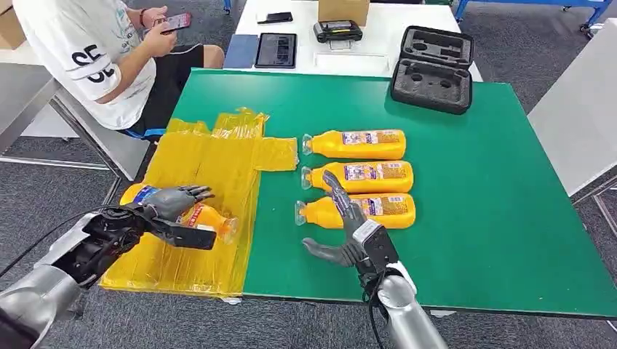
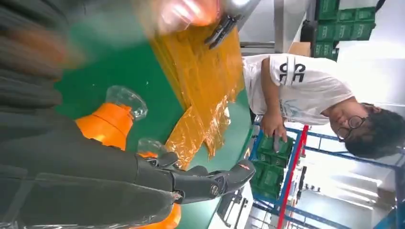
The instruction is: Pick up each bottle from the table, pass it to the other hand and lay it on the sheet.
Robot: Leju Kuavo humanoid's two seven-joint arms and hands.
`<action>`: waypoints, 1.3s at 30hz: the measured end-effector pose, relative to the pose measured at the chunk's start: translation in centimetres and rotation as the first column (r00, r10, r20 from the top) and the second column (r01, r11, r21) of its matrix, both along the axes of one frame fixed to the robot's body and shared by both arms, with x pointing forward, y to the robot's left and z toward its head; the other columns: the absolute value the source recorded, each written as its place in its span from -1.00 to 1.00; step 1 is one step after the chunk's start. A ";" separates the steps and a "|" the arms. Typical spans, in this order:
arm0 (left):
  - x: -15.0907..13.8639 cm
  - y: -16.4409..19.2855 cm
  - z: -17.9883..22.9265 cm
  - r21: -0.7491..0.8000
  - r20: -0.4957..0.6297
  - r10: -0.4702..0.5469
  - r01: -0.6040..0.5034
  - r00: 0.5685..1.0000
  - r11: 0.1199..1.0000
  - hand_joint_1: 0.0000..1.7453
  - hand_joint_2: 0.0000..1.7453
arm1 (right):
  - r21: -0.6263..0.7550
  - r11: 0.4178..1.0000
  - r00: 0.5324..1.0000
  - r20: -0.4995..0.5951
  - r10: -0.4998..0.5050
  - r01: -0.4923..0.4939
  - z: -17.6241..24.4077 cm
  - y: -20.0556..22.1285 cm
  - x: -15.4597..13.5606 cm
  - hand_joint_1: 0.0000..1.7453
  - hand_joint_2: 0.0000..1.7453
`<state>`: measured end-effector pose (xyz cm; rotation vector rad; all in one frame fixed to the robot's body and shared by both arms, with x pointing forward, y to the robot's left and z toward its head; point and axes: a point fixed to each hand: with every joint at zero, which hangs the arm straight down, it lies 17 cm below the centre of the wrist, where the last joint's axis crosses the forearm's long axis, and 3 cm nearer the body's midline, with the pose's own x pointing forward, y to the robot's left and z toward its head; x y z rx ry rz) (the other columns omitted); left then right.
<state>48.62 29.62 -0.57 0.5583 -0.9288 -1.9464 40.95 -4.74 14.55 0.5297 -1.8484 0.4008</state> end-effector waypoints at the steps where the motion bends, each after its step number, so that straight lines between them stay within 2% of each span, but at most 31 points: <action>1: 0.0 0.1 0.2 0.000 -0.001 -0.004 0.004 1.000 1.000 -1.00 1.00 | -0.001 1.000 1.000 -0.001 -0.001 0.001 -0.1 0.0 0.0 -1.00 1.00; 9: -0.3 1.9 2.8 -0.055 -0.017 0.001 -0.002 1.000 0.999 -1.00 1.00 | -0.002 1.000 1.000 -0.011 -0.014 0.014 -0.6 -0.6 0.0 -1.00 1.00; 14: 0.3 1.4 4.8 -0.085 0.030 -0.014 0.017 0.999 0.996 -1.00 1.00 | -0.003 1.000 1.000 -0.019 -0.017 0.017 -1.0 -0.8 -0.5 -1.00 1.00; 25: 0.2 -1.4 5.3 -0.133 0.062 -0.067 0.075 0.996 0.988 -1.00 1.00 | 0.000 1.000 1.000 -0.023 -0.018 0.018 -1.1 -0.8 -1.4 -1.00 1.00; 30: -0.1 -3.2 6.8 -0.272 0.047 -0.091 0.101 0.995 0.957 -1.00 1.00 | -0.003 1.000 0.999 -0.025 -0.026 0.026 -1.3 -1.2 -1.7 -1.00 1.00; 37: 0.1 -3.4 7.6 -0.317 0.051 -0.084 0.096 0.995 0.944 -1.00 1.00 | -0.009 0.999 0.999 -0.021 -0.036 0.036 -1.2 -1.6 -1.8 -1.00 1.00; 39: -0.6 -4.7 8.7 -0.419 0.050 -0.103 0.114 0.993 0.901 -1.00 1.00 | -0.039 0.998 0.998 -0.011 -0.056 0.056 -1.4 -2.0 -1.7 -1.00 1.00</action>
